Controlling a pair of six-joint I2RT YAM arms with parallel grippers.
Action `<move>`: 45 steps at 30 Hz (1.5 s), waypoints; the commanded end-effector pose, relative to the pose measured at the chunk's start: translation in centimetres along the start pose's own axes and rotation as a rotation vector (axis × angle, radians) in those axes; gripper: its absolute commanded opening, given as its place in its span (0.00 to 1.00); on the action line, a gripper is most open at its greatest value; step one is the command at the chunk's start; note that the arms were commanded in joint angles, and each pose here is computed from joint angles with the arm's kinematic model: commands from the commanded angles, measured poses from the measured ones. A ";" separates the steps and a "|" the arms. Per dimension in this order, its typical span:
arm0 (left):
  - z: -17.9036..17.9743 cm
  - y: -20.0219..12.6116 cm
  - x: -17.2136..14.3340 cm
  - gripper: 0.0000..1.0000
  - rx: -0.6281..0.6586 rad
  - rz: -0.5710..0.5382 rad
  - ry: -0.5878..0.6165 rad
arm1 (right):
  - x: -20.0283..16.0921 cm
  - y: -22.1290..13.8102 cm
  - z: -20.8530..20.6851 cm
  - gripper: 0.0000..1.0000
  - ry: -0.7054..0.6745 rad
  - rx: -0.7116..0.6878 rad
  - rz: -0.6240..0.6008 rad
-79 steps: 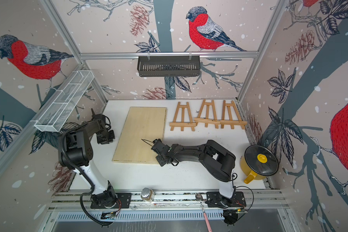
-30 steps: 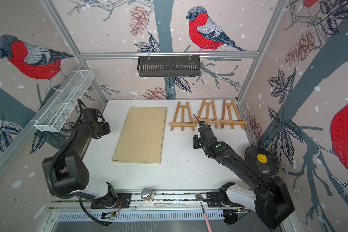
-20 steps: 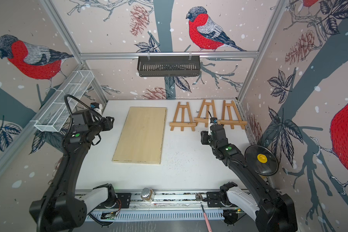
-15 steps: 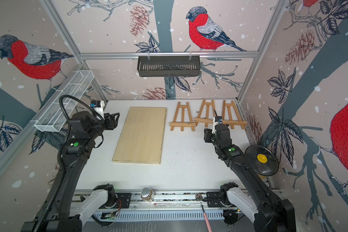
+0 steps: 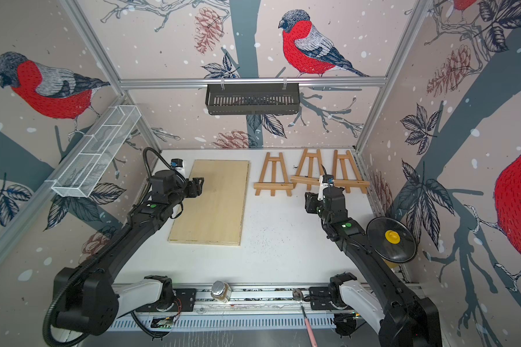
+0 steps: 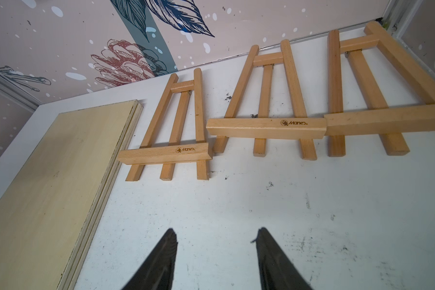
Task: Disassemble the easel
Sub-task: Reset both arms
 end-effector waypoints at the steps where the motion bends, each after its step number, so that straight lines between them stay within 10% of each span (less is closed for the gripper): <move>1: 1.3 0.0 1.3 0.69 0.113 -0.173 -0.006 | 0.0 -0.1 -0.4 0.53 -0.012 -0.034 -0.011; 11: 5.5 -3.1 -4.2 0.79 0.370 -0.471 0.069 | -0.6 0.2 -0.7 0.53 -0.009 -0.028 -0.035; 28: 6.9 0.7 -9.4 0.81 0.296 -0.418 0.172 | -1.7 1.0 -2.0 0.54 -0.015 -0.114 -0.029; 32: 7.8 2.6 -8.6 0.98 0.290 -0.305 0.116 | -1.8 1.3 -3.1 0.55 -0.016 -0.178 -0.059; 45: 7.8 2.6 -8.8 0.98 0.291 -0.294 0.112 | -1.3 -1.4 -9.2 0.72 -0.020 -0.458 -0.422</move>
Point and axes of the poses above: each gripper's point midway between its finger pads, its own y axis out along the fingers, its own z axis along the line the jaws close on, x = y × z, the point moved 7 cm from there along -y, back along the fingers, and after that the axes turned 1 degree about y, right-handed, at the moved point
